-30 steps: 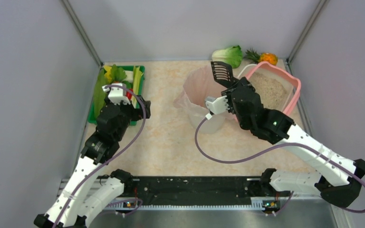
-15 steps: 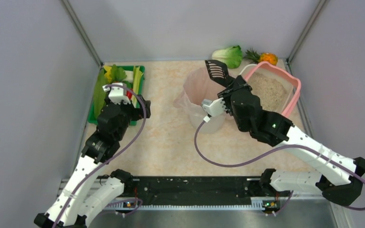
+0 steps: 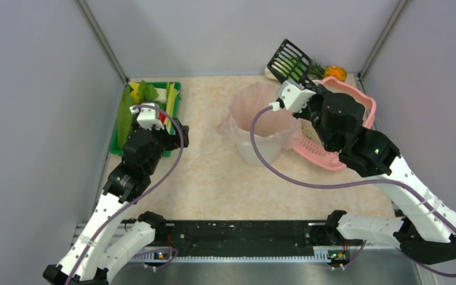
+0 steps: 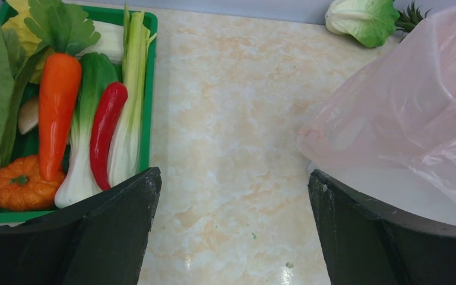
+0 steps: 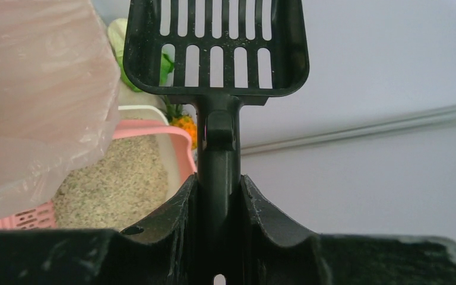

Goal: Clean the litter box

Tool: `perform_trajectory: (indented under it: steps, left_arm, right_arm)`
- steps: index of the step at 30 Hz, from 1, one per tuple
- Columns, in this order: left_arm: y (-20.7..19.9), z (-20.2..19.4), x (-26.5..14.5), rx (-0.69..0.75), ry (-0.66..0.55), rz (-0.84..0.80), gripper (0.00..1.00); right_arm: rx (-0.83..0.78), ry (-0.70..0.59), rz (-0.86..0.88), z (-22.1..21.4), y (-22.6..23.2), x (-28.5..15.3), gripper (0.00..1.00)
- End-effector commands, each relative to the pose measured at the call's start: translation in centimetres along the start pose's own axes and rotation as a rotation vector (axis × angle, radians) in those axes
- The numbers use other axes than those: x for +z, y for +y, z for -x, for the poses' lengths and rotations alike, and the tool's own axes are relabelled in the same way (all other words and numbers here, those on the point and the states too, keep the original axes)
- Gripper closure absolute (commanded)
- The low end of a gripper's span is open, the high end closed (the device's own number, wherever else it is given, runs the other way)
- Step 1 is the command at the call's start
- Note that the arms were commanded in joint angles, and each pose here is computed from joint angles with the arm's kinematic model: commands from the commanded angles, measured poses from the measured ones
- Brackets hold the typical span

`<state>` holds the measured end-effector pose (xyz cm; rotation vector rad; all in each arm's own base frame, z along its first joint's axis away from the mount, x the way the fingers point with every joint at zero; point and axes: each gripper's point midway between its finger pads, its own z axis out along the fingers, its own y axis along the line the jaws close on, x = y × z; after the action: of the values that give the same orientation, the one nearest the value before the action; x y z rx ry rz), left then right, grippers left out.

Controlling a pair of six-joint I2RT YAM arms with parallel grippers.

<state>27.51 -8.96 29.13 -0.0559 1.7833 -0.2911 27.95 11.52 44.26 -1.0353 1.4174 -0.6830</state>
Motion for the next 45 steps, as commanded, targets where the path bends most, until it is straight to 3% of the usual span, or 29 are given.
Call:
perform_trajectory:
  steps: [1, 11, 18, 25, 33, 45]
  left_arm:
    - [-0.7, 1.2, 0.2, -0.017, -0.047, -0.028, 0.01]
    - [-1.3, 2.4, 0.5, -0.011, -0.068, -0.044, 0.01]
    - [-1.2, 2.5, -0.1, -0.016, -0.077, -0.049, 0.01]
    - [-1.1, 2.2, -0.3, -0.01, -0.067, -0.051, 0.01]
    - [-1.3, 1.9, -0.3, -0.008, -0.06, -0.066, 0.01]
    - [-0.9, 1.4, -0.6, 0.006, -0.067, -0.058, 0.01]
  right_arm:
    - [0.174, 0.028, 0.005, -1.4, 0.1, -0.3, 1.0]
    - [0.292, 0.262, -0.004, -9.4, -0.8, -0.1, 1.0]
    - [0.173, 0.604, 0.1, -17.1, 2.4, -0.1, 1.0]
    - [0.007, 0.794, 0.306, -22.2, 5.9, 0.2, 1.0]
    - [-0.164, 0.873, 0.603, -26.9, 10.9, -0.5, 1.0]
    - [-0.23, 0.797, 0.744, -29.5, 14.5, 2.2, 1.0]
